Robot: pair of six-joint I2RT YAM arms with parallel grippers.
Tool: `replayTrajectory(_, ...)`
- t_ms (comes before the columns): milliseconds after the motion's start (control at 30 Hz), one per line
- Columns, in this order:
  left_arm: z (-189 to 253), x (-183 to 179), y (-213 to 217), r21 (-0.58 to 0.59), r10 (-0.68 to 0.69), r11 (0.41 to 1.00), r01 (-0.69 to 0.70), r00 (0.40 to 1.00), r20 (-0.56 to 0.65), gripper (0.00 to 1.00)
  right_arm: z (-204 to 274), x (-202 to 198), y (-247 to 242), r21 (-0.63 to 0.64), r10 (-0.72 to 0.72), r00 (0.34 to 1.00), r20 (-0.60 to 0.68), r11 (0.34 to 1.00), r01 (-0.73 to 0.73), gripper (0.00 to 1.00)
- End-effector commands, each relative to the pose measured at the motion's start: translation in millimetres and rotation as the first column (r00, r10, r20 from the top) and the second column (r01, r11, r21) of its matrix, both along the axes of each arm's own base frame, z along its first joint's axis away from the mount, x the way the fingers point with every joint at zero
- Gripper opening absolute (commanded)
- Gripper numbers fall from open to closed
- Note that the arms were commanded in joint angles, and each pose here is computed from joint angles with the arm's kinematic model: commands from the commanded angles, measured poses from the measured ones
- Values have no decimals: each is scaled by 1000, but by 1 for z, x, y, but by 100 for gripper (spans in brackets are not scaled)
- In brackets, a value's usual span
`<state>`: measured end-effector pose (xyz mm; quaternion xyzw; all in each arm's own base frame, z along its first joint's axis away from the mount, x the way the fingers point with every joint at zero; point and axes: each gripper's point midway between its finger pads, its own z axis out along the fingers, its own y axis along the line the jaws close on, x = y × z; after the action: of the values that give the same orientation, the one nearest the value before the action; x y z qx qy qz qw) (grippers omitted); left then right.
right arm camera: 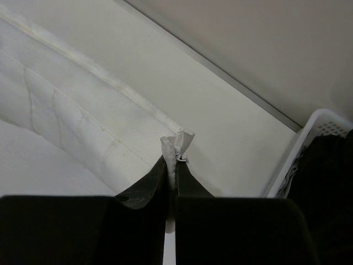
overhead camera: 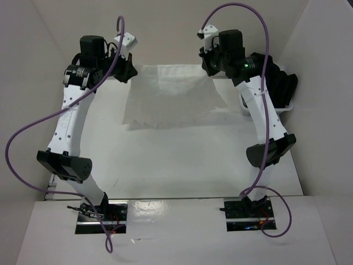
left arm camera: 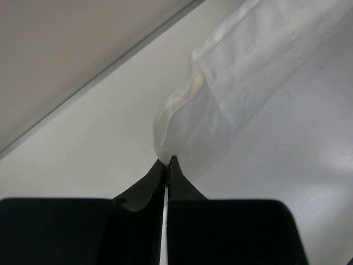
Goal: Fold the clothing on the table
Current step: Flatten the skirt out
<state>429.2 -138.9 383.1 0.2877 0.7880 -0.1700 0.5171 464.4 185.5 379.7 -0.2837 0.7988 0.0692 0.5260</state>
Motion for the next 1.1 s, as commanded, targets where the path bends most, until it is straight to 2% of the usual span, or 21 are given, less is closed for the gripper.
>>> replayTrajectory(0, 33, -12, -1, -13, 6, 1000, -5, 997, 80, 0, 50, -18, -5, 57, 12, 993, 118, 998, -19, 0)
replayTrajectory(100, 36, -27, -2, -15, -3, 1000, 4, 996, 88, 0, 50, -41, -3, 49, 82, 991, 102, 995, -87, 0)
replayTrajectory(167, 15, -32, 1, 15, -3, 1000, 2, 999, 48, 0, 46, -59, -1, 49, 134, 988, 83, 989, -138, 0)
replayTrajectory(200, 18, -40, 3, 12, -3, 1000, 2, 998, 63, 0, 41, -66, -2, 36, 153, 986, 63, 987, -155, 0)
replayTrajectory(233, -1, -42, 5, 24, 7, 1000, -7, 1000, 27, 0, 28, -72, 0, 29, 176, 984, 28, 984, -177, 0)
replayTrajectory(467, -18, -113, 6, 53, -95, 994, 94, 995, 20, 0, 11, -137, 5, 2, 394, 918, -47, 919, -395, 0)
replayTrajectory(633, -21, -145, 10, 70, -131, 989, 130, 991, -3, 0, -4, -159, 7, 16, 465, 879, -109, 885, -466, 0)
replayTrajectory(833, -30, -141, -2, 34, -190, 981, 192, 980, -53, 0, -15, -148, 20, 46, 505, 852, -140, 863, -504, 0)
replayTrajectory(967, -65, -118, -14, -1, -221, 974, 224, 958, -182, 0, -52, -125, 30, 83, 486, 848, -211, 874, -480, 0)
replayTrajectory(1000, -87, -106, -16, -3, -219, 975, 224, 946, -240, 0, -68, -115, 29, 79, 456, 856, -245, 889, -451, 0)
replayTrajectory(1067, -108, -91, -19, 0, -220, 973, 229, 935, -277, 0, -92, -98, 30, 62, 422, 864, -273, 904, -422, 0)
